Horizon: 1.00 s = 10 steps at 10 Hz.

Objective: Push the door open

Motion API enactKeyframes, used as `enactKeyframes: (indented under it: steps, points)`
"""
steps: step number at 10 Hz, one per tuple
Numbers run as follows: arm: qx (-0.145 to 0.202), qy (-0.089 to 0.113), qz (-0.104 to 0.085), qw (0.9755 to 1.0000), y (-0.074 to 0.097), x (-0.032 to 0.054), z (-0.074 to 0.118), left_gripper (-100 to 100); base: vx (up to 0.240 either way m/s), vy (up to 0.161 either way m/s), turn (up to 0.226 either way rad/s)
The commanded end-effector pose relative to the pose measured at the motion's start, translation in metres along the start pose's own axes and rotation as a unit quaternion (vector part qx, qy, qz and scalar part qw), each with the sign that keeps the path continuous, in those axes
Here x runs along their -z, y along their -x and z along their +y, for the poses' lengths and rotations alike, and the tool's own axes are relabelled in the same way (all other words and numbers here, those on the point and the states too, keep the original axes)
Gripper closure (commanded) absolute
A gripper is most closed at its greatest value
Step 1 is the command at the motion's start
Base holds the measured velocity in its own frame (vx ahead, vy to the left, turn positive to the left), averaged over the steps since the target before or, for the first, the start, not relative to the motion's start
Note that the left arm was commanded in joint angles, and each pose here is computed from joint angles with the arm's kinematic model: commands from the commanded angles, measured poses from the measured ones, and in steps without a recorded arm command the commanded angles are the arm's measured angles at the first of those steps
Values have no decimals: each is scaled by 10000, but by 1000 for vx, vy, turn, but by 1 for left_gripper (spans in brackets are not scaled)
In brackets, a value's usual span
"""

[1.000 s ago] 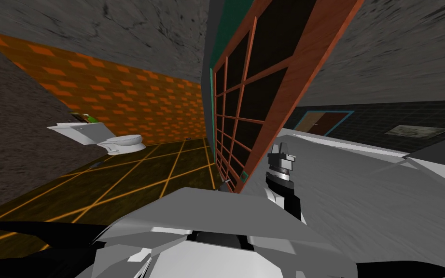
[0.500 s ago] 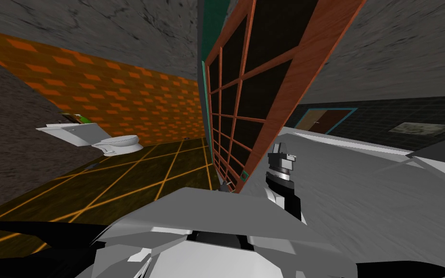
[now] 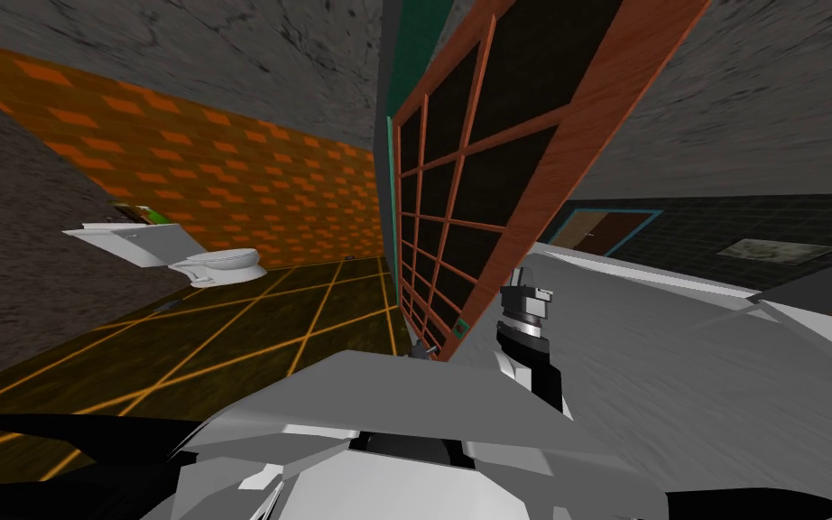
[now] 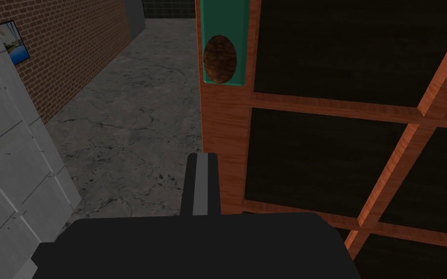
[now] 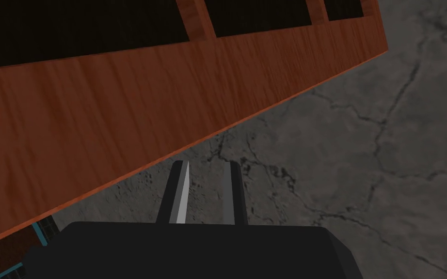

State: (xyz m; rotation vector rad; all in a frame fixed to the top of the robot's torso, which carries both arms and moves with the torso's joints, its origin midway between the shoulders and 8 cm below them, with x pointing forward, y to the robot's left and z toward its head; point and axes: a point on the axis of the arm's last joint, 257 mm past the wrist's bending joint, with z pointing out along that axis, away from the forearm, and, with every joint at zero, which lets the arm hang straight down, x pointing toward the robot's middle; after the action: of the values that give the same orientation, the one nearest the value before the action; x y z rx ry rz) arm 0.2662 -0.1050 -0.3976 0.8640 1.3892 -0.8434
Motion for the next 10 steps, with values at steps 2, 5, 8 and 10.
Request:
enactKeyframes:
  steps: [2, 5, 8, 10]
  points:
    - [27, 323, -1, 9995, -2, 24, 212, -100, -63, -127, 187]
    - [63, 705, 2, 9975, -10, 72, 459, -100, -100, -202, 173]
    - [44, 662, 11, 9978, 0, 56, 427, -100, 44, -131, -6]
    - [35, 678, 18, 9977, -5, 46, 433, -100, 110, -160, -16]
